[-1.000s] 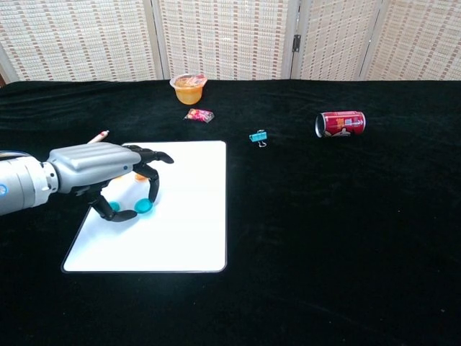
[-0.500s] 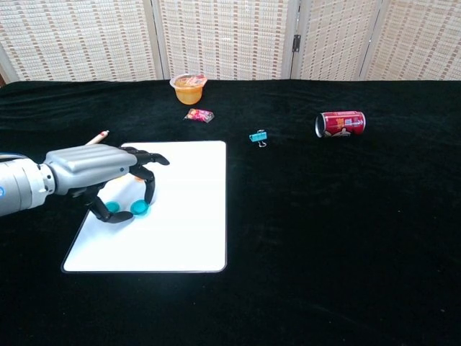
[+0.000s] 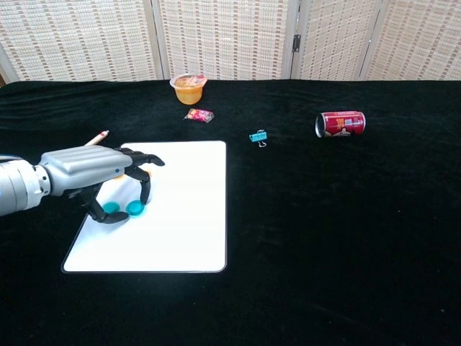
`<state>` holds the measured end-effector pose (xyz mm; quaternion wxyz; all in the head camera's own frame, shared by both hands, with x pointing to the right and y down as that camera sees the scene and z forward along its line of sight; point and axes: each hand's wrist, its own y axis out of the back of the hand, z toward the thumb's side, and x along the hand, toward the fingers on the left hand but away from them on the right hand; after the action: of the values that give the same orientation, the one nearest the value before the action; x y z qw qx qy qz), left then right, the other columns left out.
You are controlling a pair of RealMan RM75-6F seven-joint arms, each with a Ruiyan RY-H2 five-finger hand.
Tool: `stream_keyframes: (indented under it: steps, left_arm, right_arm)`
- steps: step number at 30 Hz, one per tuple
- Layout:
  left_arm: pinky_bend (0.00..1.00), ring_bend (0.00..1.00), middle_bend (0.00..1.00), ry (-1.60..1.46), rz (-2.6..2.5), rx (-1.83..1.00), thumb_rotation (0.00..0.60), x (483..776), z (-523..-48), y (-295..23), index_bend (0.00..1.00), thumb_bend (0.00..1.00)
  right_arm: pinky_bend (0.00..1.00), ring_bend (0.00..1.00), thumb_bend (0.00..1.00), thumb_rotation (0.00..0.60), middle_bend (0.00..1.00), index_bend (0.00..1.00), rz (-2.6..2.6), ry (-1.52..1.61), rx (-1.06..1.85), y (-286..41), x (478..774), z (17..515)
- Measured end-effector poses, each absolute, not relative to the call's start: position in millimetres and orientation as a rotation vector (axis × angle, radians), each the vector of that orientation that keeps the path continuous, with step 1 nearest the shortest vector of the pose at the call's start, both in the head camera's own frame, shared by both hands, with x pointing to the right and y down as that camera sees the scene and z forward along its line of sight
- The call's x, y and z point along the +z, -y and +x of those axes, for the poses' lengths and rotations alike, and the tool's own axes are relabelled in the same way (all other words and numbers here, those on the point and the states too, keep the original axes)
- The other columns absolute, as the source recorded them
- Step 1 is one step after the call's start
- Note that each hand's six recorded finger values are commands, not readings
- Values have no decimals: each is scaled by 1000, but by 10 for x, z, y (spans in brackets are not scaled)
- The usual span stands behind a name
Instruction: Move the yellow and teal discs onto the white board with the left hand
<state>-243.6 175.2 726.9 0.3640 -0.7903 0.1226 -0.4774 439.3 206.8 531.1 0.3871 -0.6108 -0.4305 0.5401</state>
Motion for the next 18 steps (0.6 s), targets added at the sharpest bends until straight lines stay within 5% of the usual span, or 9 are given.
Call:
stream_keyframes:
  steps: [18]
  left_arm:
    - [0, 0, 57, -471, -2078, -1186, 600, 7008, -2520, -1624, 287, 426]
  right_arm:
    - [0, 0, 459, 600, 0, 0, -1541, 1107, 1365, -2056, 5267, 4418]
